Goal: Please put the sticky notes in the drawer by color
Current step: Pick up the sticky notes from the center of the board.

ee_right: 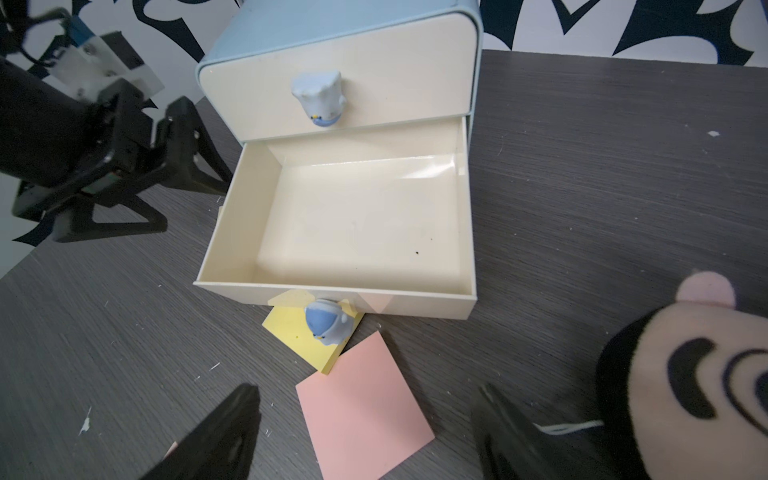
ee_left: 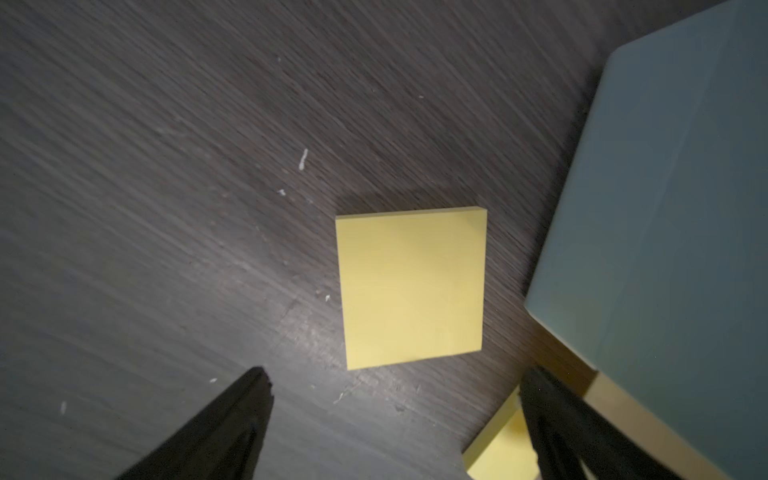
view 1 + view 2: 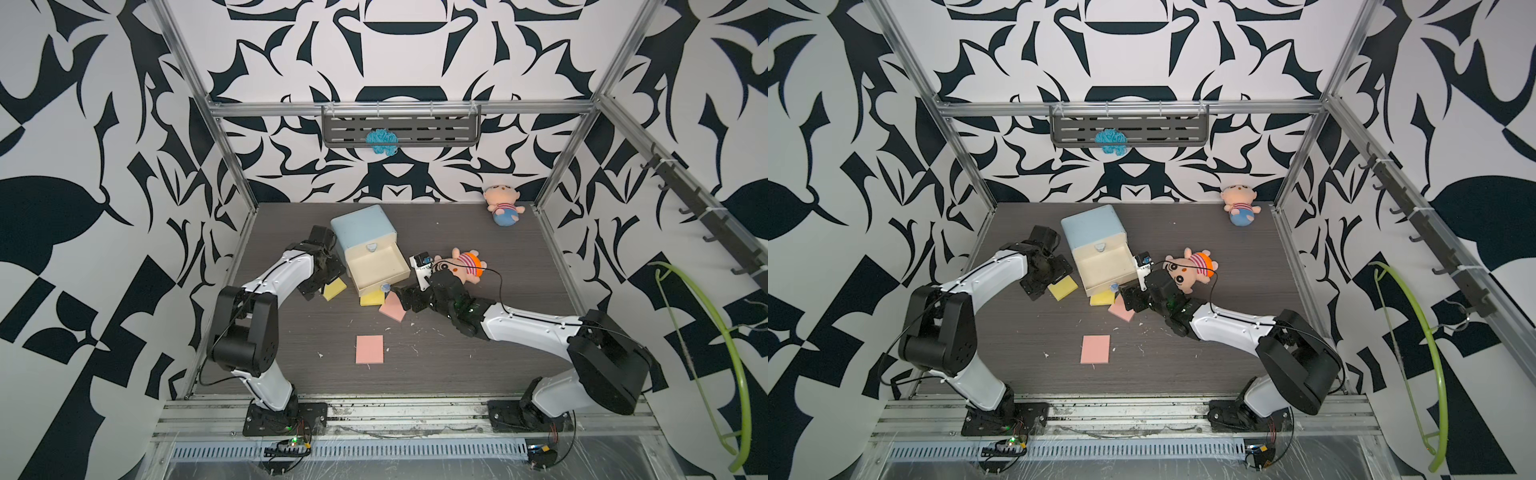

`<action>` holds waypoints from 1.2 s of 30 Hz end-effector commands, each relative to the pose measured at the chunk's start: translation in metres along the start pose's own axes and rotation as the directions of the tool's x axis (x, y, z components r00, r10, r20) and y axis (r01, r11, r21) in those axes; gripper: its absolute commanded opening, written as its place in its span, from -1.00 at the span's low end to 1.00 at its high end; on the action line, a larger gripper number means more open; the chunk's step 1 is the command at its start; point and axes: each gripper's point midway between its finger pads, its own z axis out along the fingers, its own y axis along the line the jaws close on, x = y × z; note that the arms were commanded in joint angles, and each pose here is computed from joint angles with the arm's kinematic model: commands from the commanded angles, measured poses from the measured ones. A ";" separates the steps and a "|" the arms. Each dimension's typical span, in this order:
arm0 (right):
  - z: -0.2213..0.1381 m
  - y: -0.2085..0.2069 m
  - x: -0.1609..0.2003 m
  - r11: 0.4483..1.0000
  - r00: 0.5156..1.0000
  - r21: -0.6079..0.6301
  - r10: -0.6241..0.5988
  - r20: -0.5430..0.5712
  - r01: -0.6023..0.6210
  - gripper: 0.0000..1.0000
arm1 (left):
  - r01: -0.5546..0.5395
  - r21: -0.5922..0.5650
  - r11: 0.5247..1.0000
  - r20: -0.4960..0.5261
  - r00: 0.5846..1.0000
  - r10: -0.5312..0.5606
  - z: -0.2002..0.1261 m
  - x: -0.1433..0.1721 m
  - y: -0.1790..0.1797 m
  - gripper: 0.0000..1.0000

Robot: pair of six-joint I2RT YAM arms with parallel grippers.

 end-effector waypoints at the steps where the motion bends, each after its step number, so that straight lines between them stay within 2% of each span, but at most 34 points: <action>1: -0.009 -0.002 -0.017 1.000 0.998 0.007 0.023 0.065 -0.023 0.68 | -0.024 -0.028 0.999 -0.032 0.999 0.023 0.011 0.001 -0.002 0.99; 9: -0.007 -0.005 -0.014 0.999 0.998 0.011 0.029 0.060 -0.030 0.67 | -0.075 -0.009 0.997 -0.095 0.993 0.074 0.036 0.007 -0.012 0.99; 20: -0.005 -0.005 -0.012 1.000 0.998 0.010 0.028 0.055 -0.029 0.67 | -0.136 -0.176 0.975 -0.140 0.984 0.112 0.052 0.012 0.020 0.99; 28: -0.003 -0.004 -0.010 1.000 0.999 0.004 0.027 0.046 -0.028 0.66 | -0.095 -0.217 0.971 -0.116 0.991 0.071 0.044 0.014 0.045 0.99; 36: 0.000 -0.002 -0.012 1.000 0.999 -0.007 0.030 0.045 -0.030 0.65 | -0.083 -0.190 0.978 -0.141 0.988 0.056 0.054 0.019 0.042 0.94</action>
